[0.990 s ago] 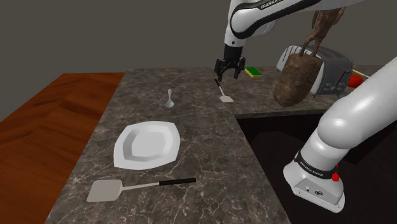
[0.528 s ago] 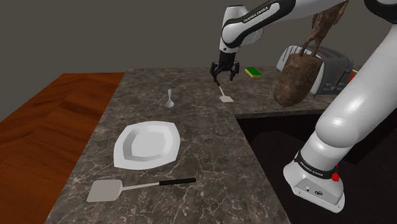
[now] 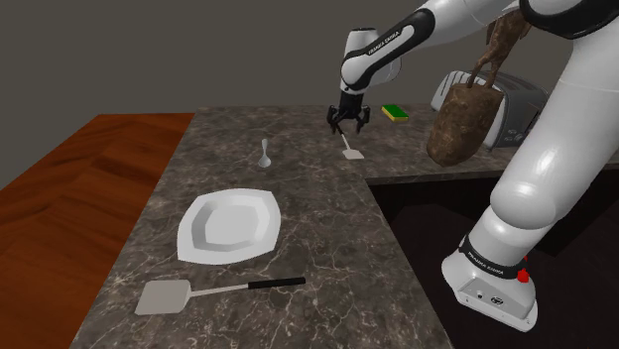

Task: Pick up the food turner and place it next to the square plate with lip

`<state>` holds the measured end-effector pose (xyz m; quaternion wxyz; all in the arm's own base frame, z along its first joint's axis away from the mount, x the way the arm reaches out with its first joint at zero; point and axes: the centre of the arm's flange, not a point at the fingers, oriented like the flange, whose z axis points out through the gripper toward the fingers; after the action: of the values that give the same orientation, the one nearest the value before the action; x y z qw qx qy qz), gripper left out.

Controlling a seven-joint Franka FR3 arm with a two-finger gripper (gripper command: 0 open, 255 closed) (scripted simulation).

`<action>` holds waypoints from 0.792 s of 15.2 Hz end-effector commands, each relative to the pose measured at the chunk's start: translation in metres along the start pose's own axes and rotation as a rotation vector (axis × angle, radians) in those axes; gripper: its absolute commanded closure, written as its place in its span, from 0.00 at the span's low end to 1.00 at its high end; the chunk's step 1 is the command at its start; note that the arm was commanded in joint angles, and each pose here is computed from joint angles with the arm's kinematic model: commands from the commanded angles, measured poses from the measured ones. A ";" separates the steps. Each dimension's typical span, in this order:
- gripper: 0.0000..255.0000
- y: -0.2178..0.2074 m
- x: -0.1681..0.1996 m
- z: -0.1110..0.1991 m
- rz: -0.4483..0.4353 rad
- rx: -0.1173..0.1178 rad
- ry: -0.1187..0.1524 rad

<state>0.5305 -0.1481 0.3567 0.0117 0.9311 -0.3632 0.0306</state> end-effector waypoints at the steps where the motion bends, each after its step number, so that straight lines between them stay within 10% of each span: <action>1: 0.00 0.000 0.000 0.010 0.001 0.000 0.001; 11: 0.00 0.000 0.000 0.018 0.001 0.000 0.001; 12: 1.00 0.000 0.000 0.018 0.001 0.000 0.001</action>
<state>0.5316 -0.1487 0.3385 0.0118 0.9309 -0.3637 0.0309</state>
